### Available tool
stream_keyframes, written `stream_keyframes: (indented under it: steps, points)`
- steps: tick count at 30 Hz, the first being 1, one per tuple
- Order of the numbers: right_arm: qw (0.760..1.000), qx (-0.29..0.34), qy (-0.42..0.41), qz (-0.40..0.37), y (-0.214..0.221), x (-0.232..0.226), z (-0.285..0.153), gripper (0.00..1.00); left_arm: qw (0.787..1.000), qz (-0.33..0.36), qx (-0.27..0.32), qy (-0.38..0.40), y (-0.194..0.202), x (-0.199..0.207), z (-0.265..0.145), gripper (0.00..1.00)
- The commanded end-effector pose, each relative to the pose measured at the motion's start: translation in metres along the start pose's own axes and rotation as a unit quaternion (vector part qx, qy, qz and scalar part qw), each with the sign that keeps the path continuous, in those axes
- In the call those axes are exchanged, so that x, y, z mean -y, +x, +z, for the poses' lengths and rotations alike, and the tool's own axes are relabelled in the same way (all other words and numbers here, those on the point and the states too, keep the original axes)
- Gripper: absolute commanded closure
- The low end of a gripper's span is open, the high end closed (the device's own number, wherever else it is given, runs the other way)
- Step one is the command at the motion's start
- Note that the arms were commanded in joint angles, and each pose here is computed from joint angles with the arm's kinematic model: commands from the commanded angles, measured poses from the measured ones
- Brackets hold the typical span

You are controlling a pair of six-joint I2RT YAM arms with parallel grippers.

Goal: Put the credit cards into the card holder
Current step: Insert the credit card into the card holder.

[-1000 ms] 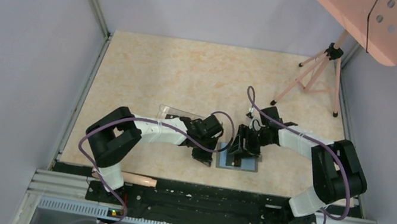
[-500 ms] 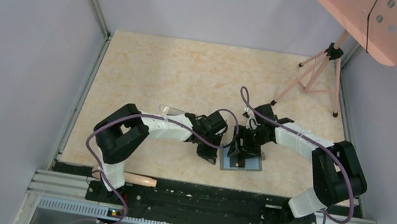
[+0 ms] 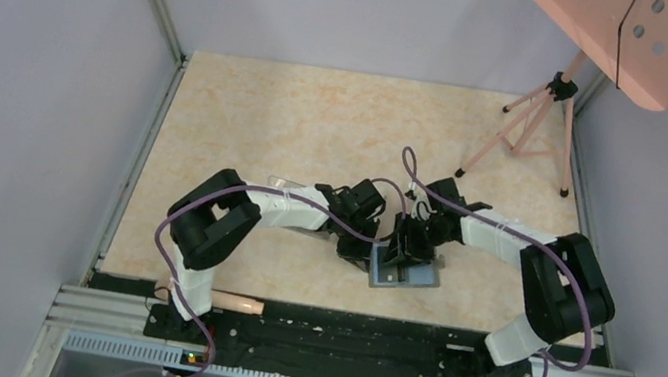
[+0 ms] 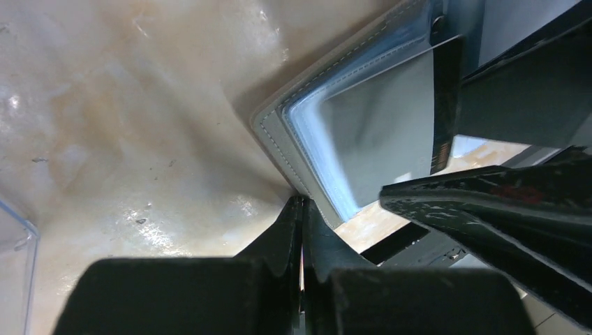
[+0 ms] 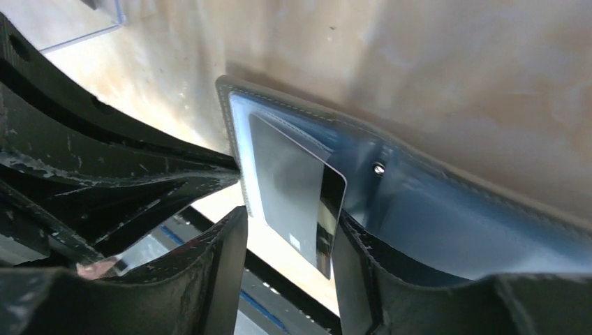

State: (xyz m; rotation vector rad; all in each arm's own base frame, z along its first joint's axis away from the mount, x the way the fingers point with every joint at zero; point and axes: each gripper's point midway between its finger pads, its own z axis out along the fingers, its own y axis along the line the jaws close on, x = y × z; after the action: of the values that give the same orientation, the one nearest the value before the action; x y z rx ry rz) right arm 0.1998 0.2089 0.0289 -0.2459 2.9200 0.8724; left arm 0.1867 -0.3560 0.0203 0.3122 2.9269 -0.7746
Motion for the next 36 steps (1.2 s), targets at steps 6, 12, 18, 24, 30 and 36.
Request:
stream_keyframes:
  steps: [6,12,18,24,30,36]
  points:
    - [0.991,-0.023,-0.131,0.023,0.012,-0.04,0.022,0.73,0.999,0.015,0.016,0.039,-0.006,0.011,0.009,1.0]
    - [0.999,-0.017,-0.042,-0.007,0.011,-0.025,0.018,0.73,0.999,0.013,0.018,0.029,-0.005,0.007,0.006,1.0]
    - [0.997,-0.003,0.059,-0.05,0.006,-0.015,0.004,0.45,1.0,0.009,0.016,0.01,-0.003,-0.001,0.007,1.0]
    - [0.992,-0.006,0.104,-0.068,0.009,-0.009,0.001,0.38,1.0,0.01,0.018,0.009,-0.005,0.0,0.006,1.0]
    - [0.989,0.003,0.123,-0.079,0.007,-0.007,-0.008,0.35,0.999,0.007,0.026,0.02,-0.007,0.004,0.0,0.99]
    - [0.988,0.019,0.126,-0.086,0.004,-0.008,-0.016,0.31,0.998,-0.012,0.041,0.047,-0.01,0.009,-0.011,0.8]
